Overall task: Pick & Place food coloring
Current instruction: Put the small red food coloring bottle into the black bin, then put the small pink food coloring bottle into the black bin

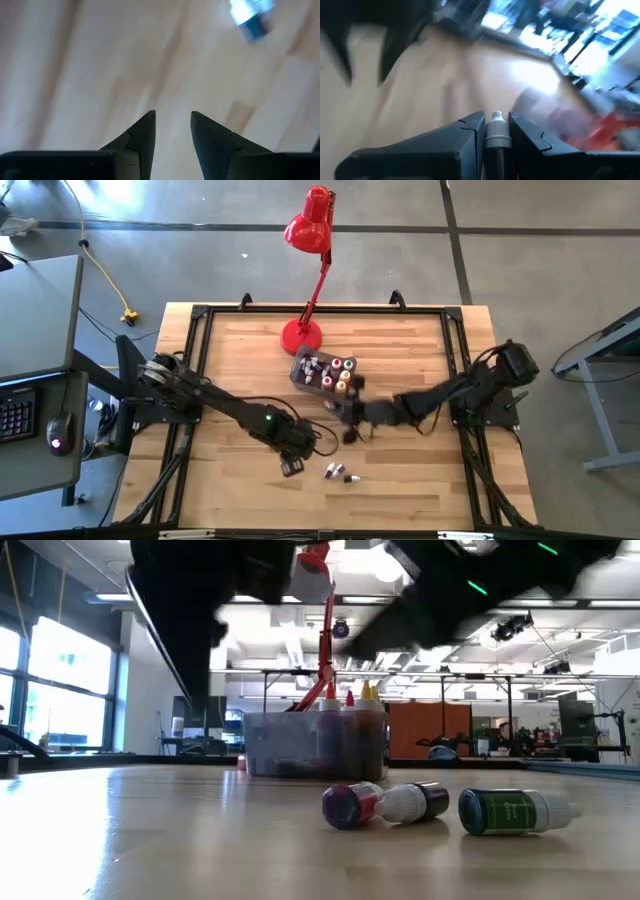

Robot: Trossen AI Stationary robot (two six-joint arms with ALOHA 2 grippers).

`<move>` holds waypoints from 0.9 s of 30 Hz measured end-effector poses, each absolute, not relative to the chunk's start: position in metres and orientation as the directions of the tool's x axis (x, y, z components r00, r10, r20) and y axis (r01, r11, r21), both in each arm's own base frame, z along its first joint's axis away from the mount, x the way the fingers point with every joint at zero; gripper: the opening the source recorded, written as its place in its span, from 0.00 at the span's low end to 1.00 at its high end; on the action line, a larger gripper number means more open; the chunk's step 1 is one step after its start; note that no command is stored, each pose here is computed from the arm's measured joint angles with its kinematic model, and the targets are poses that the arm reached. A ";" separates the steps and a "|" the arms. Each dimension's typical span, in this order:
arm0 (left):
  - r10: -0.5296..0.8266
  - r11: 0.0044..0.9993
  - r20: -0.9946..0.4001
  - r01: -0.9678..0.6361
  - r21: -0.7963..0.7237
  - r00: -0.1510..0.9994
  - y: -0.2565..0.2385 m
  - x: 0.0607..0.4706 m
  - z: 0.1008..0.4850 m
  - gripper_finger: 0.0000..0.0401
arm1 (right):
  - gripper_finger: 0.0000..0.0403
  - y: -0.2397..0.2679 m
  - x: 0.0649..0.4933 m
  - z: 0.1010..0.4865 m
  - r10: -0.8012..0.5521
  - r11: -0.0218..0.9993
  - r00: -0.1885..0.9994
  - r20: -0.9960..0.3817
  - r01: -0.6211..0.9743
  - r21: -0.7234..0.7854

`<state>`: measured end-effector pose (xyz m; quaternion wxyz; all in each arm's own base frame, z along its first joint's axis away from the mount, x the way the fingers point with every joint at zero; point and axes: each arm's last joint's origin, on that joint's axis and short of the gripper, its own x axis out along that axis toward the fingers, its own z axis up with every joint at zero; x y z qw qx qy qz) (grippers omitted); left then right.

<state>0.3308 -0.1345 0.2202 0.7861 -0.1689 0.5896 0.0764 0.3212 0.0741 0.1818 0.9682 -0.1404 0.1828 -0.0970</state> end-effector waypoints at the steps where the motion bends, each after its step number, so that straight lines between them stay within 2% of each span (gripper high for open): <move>1: -0.054 0.936 -0.962 -0.322 -0.142 0.267 -0.134 0.324 0.228 0.30 | 0.16 0.065 0.328 0.197 -0.265 0.935 0.918 -0.294 0.169 -0.313; 6: 0.121 0.937 -0.962 -0.347 0.030 0.243 -0.132 0.290 0.267 0.30 | 0.17 -0.001 0.354 0.248 -0.293 0.930 0.915 -0.278 0.206 -0.304; 8: 0.194 0.922 -0.934 -0.380 0.069 0.301 -0.130 0.283 0.279 0.30 | 0.18 -0.030 0.364 0.253 -0.281 0.943 0.907 -0.313 0.200 -0.266; 13: 0.346 0.880 -0.868 -0.445 0.168 0.357 -0.129 0.267 0.293 0.30 | 0.17 -0.073 0.390 0.224 -0.192 0.979 0.872 -0.449 0.138 -0.152; 17: 0.365 0.870 -0.860 -0.459 0.179 0.357 -0.128 0.265 0.294 0.30 | 0.18 -0.079 0.407 0.211 -0.181 0.978 0.842 -0.508 0.098 -0.185; 20: 0.370 0.868 -0.860 -0.460 0.185 0.352 -0.128 0.265 0.293 0.30 | 0.22 -0.080 0.413 0.203 -0.174 0.977 0.791 -0.587 0.061 -0.206; 27: 0.379 0.860 -0.857 -0.475 0.187 0.349 -0.127 0.264 0.292 0.30 | 0.32 -0.086 0.419 0.202 -0.233 0.966 0.718 -0.656 0.095 -0.239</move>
